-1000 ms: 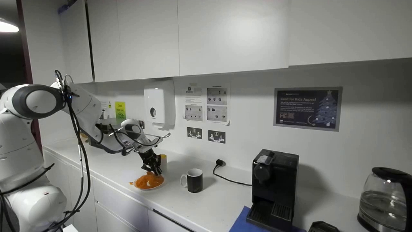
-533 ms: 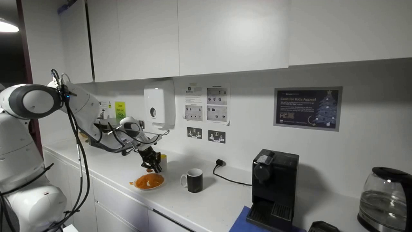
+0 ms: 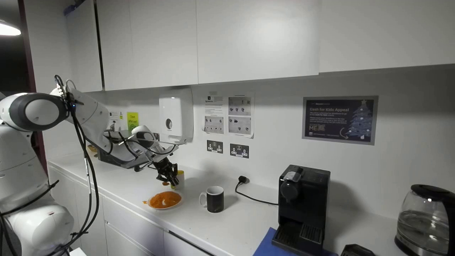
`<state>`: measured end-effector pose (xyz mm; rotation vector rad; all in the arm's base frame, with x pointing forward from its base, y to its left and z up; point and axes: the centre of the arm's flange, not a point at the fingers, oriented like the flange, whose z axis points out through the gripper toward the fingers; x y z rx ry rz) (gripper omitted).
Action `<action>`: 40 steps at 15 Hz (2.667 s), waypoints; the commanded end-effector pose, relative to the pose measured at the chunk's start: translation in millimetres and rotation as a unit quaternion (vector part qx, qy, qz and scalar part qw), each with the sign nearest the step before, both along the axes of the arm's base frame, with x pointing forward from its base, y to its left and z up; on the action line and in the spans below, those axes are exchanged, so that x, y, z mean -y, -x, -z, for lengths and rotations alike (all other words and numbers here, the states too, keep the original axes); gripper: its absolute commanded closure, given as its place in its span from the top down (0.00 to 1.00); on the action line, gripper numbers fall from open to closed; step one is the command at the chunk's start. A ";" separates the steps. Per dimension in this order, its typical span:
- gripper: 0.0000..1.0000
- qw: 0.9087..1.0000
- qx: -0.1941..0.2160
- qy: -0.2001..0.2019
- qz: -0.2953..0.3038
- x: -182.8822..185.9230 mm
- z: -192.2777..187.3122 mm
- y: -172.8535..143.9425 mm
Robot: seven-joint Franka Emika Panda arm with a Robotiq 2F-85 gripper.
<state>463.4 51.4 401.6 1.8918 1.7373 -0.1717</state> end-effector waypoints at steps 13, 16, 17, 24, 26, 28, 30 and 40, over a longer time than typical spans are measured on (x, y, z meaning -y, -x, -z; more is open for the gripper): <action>0.03 0.999 -0.013 0.010 0.036 -26.9 -64.8 -31.0; 0.03 0.999 -0.014 0.008 0.046 -31.0 -71.0 -40.4; 0.03 0.999 -0.016 0.008 0.050 -32.3 -72.0 -44.5; 0.03 0.997 -0.025 0.011 0.070 -41.2 -74.0 -69.7; 0.03 0.997 -0.025 0.012 0.073 -44.1 -74.8 -76.4; 0.03 0.997 -0.025 0.012 0.075 -46.4 -75.0 -82.9; 0.03 0.997 -0.026 0.013 0.078 -48.1 -75.0 -87.9; 0.03 0.996 -0.025 0.008 0.080 -57.5 -71.4 -112.6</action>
